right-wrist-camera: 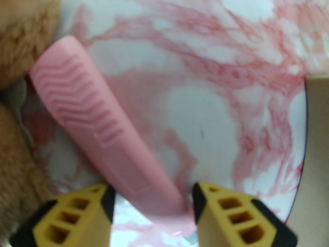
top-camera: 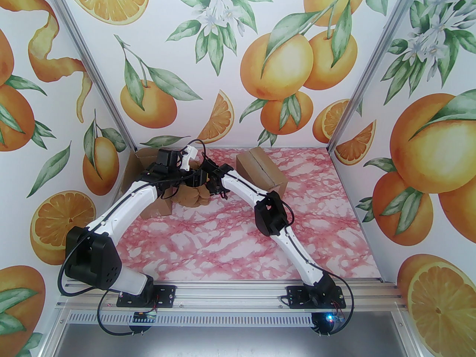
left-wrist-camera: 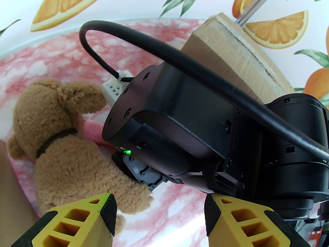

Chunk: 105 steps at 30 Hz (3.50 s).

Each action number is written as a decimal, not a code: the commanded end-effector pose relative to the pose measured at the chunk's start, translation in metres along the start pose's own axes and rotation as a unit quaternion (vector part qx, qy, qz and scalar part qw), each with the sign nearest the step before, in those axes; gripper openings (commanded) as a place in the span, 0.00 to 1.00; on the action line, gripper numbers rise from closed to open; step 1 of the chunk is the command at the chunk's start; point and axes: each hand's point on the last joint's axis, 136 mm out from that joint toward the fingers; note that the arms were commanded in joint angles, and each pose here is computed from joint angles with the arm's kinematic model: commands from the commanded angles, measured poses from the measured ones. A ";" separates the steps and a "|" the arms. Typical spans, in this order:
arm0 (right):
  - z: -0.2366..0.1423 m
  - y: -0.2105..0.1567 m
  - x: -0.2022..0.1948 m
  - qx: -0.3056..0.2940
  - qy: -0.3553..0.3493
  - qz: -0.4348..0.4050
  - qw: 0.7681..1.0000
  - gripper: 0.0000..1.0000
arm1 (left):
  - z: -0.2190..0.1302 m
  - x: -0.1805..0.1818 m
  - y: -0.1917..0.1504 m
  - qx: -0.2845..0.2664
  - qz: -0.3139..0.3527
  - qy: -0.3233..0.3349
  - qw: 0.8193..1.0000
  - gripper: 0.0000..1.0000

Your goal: Unpack the express box

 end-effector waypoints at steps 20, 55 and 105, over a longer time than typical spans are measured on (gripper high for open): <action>-0.041 -0.094 0.002 0.048 -0.071 -0.026 0.996 0.59 | -0.010 -0.023 0.019 -0.037 0.016 -0.033 0.999 0.61; 0.025 -0.085 -0.011 0.121 -0.012 0.022 0.992 0.55 | -0.019 -0.028 0.023 -0.057 0.029 -0.032 0.997 0.62; -0.158 -0.013 -0.024 -0.302 0.101 -0.070 0.945 0.33 | 0.002 -0.030 0.021 -0.015 -0.023 -0.116 0.993 0.63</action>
Point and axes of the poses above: each hand's point on the last joint's axis, 136 mm out from that joint toward the fingers, its own z axis out along the fingers, its own x axis along the line the jaws close on, y = z × x, and after that the axes turned 11 degrees about -z, right-handed
